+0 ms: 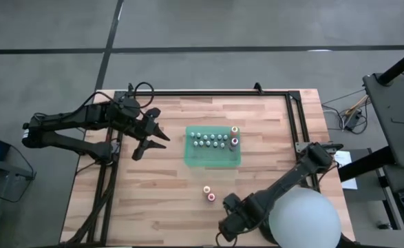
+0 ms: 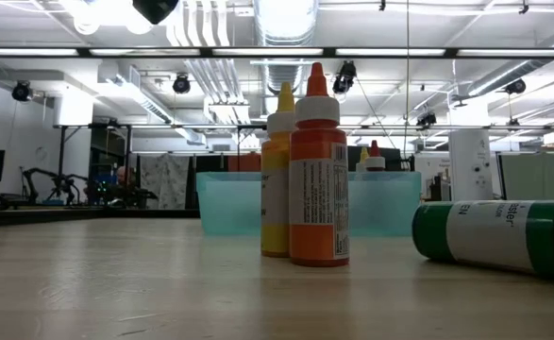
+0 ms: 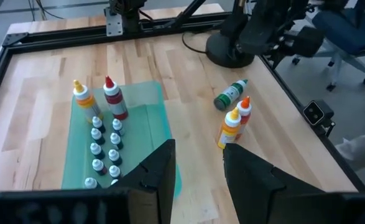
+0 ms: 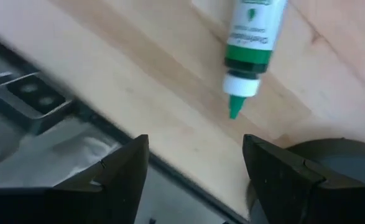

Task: Pick & Place food coloring
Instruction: Put the big green food coloring bottle into the green container

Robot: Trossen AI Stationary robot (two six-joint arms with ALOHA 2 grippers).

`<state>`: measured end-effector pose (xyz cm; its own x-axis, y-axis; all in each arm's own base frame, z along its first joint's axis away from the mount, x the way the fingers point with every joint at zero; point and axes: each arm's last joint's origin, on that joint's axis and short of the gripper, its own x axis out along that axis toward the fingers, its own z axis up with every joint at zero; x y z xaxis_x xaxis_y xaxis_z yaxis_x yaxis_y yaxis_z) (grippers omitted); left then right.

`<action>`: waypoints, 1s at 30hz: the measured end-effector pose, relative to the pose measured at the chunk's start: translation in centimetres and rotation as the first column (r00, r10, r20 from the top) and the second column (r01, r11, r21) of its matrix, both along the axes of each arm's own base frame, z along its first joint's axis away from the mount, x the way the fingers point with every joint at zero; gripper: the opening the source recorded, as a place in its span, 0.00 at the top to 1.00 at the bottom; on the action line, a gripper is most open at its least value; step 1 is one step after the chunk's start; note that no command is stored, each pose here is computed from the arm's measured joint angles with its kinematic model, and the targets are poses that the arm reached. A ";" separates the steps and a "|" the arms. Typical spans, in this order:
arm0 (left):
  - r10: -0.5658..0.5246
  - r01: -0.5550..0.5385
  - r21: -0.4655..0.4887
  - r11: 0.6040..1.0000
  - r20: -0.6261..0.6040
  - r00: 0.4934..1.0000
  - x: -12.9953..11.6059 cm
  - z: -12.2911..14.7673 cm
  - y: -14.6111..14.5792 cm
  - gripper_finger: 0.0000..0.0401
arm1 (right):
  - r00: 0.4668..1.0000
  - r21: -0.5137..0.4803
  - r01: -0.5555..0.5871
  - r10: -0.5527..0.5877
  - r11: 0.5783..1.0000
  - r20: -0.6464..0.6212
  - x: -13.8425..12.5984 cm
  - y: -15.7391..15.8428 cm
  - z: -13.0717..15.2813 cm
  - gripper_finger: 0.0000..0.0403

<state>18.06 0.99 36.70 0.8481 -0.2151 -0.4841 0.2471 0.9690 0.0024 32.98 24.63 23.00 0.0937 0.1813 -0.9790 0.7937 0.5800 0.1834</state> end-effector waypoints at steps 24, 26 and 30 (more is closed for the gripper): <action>0.014 -0.014 0.012 1.000 -0.002 1.000 0.1 0.0 0.1 0.73 | 0.995 0.012 -0.028 0.029 1.000 -0.097 0.3 -3.3 -5.1 0.39; 0.014 -0.014 0.012 1.000 -0.002 1.000 0.1 0.0 0.1 0.73 | 0.994 0.021 -0.027 0.029 0.999 -0.109 0.3 -3.4 -5.4 0.39; 0.014 -0.014 0.011 1.000 -0.002 1.000 0.1 0.0 0.1 0.73 | 0.995 0.040 -0.029 0.033 0.999 -0.096 0.3 -3.4 -5.9 0.39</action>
